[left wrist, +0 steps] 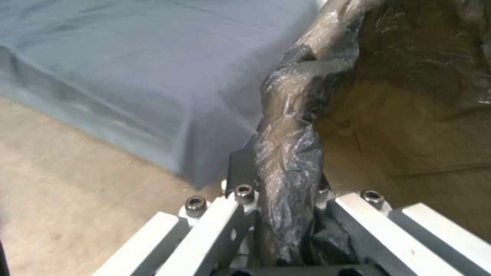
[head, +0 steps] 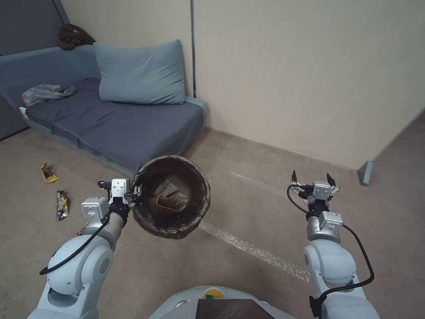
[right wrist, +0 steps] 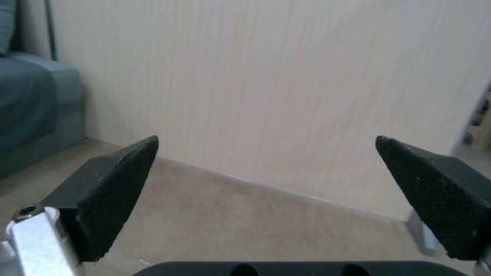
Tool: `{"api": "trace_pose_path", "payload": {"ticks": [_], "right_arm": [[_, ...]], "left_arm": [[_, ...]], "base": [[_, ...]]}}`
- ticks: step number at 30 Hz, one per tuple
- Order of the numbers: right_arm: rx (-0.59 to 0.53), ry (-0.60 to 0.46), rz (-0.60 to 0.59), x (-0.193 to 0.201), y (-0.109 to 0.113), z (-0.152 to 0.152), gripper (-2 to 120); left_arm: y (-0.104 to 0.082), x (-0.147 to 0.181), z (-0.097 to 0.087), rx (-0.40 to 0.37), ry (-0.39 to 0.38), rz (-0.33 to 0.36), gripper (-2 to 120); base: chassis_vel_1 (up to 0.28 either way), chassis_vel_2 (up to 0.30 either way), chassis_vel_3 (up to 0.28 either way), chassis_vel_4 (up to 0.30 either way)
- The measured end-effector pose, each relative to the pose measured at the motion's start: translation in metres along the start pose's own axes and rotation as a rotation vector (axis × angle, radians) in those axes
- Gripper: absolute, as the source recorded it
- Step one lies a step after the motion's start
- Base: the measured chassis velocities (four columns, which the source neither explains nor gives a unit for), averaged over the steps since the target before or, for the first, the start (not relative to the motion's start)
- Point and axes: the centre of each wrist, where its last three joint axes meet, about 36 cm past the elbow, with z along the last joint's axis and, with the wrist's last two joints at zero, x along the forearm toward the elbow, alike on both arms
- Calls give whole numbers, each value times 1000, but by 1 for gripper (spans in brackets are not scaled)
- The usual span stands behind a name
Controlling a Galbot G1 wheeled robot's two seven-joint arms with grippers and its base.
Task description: Pick up the trash bin, then pick up the garbage from the floor and place it into the trash bin.
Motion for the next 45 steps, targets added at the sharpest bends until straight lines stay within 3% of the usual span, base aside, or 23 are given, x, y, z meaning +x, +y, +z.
{"api": "trace_pose_path", "payload": {"ticks": [45], "right_arm": [[11, 12, -17, -1, 4, 7, 100]], "left_arm": [[4, 0, -2, -4, -2, -2, 0]], "base": [[88, 86, 82, 87]]}}
